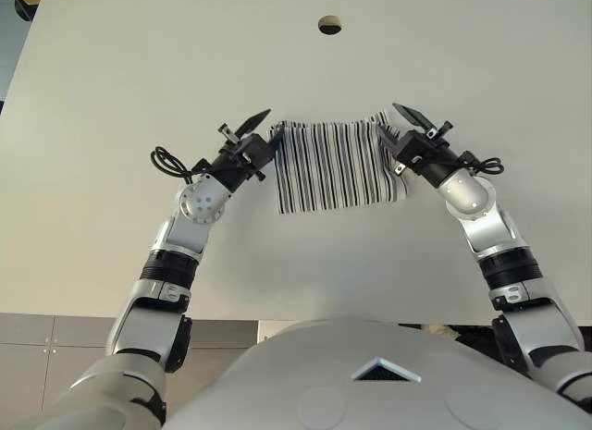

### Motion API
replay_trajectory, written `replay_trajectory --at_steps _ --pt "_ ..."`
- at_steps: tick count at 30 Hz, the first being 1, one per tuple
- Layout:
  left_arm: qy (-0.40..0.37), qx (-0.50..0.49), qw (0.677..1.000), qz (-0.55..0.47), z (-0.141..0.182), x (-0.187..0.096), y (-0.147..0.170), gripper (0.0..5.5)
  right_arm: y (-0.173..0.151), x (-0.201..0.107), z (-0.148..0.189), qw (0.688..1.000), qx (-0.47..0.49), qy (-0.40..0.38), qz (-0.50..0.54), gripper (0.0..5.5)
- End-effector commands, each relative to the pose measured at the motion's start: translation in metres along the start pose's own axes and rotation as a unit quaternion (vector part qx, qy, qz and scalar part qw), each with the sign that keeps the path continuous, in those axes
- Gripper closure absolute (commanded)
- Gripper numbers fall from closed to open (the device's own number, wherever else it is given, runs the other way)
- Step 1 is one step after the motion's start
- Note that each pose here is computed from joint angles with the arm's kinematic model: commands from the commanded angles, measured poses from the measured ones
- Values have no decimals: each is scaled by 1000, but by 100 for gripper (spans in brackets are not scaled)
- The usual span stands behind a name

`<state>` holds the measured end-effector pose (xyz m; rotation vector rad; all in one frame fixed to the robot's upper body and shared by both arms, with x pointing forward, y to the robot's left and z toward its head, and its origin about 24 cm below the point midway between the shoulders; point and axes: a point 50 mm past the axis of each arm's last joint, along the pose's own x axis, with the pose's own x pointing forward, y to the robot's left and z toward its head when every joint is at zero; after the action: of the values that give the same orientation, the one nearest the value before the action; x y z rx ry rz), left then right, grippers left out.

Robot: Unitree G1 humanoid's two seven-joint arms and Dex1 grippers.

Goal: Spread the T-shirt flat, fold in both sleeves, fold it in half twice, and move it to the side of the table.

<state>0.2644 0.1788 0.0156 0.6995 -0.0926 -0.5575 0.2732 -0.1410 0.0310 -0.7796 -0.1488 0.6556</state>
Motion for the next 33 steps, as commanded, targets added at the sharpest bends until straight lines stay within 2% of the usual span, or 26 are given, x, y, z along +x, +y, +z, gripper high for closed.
replay_trajectory --at_steps 1,4,9,12,16,19,24,27,30,33 --pt "27 11 999 41 -8 5 11 315 -6 11 2 1000 -1 1 -10 282" --pt "65 39 995 72 -21 -1 22 266 -9 14 17 999 -6 -31 -24 234" --pt "110 61 982 139 -38 -17 35 200 5 7 63 992 25 -126 -6 234" --pt "100 31 972 211 -35 -20 45 153 29 10 69 987 68 -130 62 234" --pt "60 -81 947 305 -23 -13 55 153 60 32 31 982 134 -25 132 234" --pt "43 -129 933 333 -20 -9 56 153 59 46 6 968 222 49 109 234" --pt "30 -178 924 336 -16 -5 53 153 52 52 -32 918 356 172 40 234" --pt "19 -194 921 338 -14 -2 51 153 39 39 -60 878 412 243 -37 234" --pt "14 -225 903 365 -15 3 49 153 -12 -2 -106 779 459 332 -269 234" --pt "7 -256 882 397 -16 11 44 153 -58 -67 -140 643 468 382 -470 234"
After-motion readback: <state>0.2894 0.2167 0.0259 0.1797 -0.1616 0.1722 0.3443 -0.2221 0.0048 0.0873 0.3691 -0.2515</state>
